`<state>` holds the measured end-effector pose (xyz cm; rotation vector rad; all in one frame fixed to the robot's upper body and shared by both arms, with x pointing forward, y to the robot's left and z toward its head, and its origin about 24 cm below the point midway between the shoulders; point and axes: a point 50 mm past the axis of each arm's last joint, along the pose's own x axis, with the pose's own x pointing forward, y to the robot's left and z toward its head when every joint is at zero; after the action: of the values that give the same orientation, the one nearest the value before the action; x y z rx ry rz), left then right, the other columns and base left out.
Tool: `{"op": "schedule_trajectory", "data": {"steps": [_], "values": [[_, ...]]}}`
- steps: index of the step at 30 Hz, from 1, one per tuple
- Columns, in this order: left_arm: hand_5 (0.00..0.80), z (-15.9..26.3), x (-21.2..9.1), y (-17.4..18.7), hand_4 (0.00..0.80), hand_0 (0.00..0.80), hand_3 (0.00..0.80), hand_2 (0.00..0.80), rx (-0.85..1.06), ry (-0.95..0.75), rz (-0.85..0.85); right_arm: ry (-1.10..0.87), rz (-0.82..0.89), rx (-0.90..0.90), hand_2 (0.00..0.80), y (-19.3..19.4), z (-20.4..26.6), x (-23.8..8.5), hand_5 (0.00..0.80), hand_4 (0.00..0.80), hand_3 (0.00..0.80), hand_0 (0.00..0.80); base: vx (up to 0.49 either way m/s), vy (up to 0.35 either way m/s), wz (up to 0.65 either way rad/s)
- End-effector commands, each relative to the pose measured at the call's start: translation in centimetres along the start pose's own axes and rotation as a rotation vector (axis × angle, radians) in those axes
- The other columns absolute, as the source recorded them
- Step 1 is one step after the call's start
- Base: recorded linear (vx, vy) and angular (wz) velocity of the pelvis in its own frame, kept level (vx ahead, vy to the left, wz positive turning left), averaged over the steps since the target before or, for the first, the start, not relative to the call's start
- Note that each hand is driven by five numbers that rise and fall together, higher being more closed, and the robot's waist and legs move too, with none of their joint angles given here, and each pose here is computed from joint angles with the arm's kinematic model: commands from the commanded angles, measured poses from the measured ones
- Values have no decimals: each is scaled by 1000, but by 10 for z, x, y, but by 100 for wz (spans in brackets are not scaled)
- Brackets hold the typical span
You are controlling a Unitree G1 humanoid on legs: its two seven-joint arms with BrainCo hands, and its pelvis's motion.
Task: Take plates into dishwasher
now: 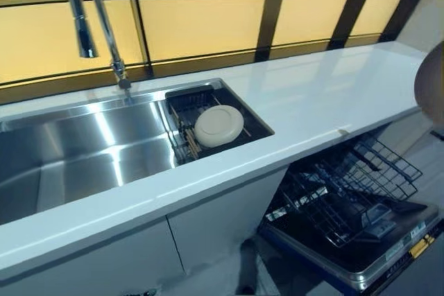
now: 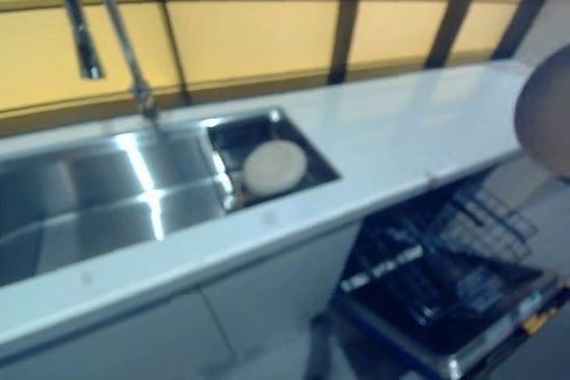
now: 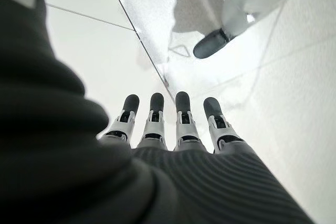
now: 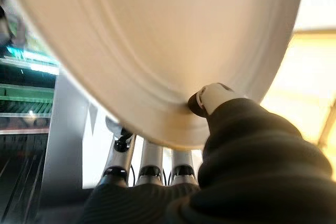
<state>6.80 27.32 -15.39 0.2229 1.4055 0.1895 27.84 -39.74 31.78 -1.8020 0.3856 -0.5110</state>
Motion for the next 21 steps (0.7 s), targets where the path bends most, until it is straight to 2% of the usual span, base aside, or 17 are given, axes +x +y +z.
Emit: {"op": "schedule_trajectory", "data": {"steps": [1, 9, 21], "values": [[0, 26, -1, 16, 0, 0, 0, 0, -11, -67, 49, -4, -124, 5, 800, -21, -7, -9, 800, 800, 800, 800, -7, -15, -3], [0, 37, -3, 20, 0, 0, 0, 0, -14, -80, 48, -64, -3, 31, 800, 34, 2, -21, 800, 800, 800, 800, -4, -18, -6], [0, 58, -5, 19, 0, 0, 0, 0, 6, -111, 34, -75, -46, -125, 800, 57, 36, -18, 800, 800, 800, 800, -18, -4, 1]]}}
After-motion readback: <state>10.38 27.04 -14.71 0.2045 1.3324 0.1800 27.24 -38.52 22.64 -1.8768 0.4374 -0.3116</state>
